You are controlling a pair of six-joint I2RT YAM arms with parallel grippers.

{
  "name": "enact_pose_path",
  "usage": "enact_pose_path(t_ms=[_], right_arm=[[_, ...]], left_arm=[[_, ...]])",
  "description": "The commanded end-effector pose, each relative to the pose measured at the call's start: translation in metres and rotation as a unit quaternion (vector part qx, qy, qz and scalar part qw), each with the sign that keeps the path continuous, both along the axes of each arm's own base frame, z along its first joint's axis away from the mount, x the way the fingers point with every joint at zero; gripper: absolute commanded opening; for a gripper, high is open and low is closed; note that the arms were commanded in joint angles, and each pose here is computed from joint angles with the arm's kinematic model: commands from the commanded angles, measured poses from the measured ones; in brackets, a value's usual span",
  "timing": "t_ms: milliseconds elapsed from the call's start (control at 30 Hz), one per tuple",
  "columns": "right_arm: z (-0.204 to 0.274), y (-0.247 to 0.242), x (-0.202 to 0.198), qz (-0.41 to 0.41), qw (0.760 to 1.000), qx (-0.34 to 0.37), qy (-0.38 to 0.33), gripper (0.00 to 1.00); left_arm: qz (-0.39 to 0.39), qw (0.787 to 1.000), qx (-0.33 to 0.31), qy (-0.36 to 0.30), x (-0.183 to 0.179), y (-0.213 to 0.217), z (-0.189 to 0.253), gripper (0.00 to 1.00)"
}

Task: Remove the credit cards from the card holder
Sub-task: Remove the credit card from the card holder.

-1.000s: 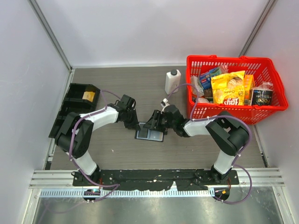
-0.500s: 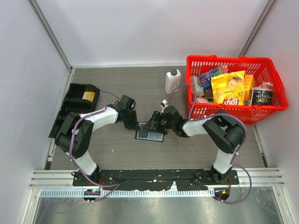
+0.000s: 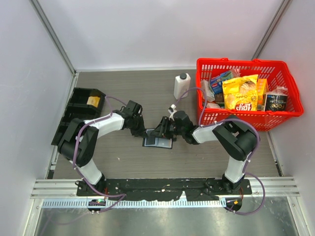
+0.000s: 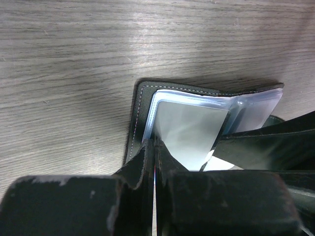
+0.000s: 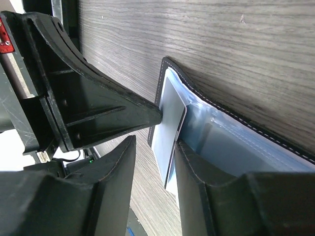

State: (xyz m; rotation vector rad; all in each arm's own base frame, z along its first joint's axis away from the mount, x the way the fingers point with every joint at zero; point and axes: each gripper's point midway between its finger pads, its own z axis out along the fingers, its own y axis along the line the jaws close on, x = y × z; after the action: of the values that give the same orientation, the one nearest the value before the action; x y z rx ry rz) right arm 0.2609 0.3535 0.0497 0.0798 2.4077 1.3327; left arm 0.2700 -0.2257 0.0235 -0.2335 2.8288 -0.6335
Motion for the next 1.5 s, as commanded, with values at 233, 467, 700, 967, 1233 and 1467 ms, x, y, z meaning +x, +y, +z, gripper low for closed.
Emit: enact_pose_path(t_ms=[233,467,700,967,1233,1467], right_arm=[[0.000,0.021,-0.006,0.038,0.998,0.056,0.004,0.41],[-0.006,0.026,-0.010,0.049,0.997,0.059,0.010,0.41],[0.002,0.021,-0.012,0.051,0.997,0.066,0.001,0.34],[0.009,0.012,-0.010,0.047,0.996,0.077,-0.008,0.21],[0.015,0.004,-0.009,0.041,0.995,0.086,-0.016,0.17],[0.015,-0.002,-0.011,0.039,0.995,0.093,-0.021,0.22]], left_arm=[[-0.002,0.999,-0.008,0.035,-0.016,-0.002,-0.015,0.01],[0.001,0.999,-0.009,0.034,-0.017,-0.002,-0.016,0.01],[0.005,0.999,0.024,0.029,-0.018,0.010,-0.019,0.00],[0.006,0.999,0.028,0.028,-0.018,0.013,-0.018,0.00],[0.007,0.999,0.031,0.024,-0.018,0.014,-0.017,0.00],[0.006,0.999,0.027,0.025,-0.017,0.012,-0.016,0.00]])
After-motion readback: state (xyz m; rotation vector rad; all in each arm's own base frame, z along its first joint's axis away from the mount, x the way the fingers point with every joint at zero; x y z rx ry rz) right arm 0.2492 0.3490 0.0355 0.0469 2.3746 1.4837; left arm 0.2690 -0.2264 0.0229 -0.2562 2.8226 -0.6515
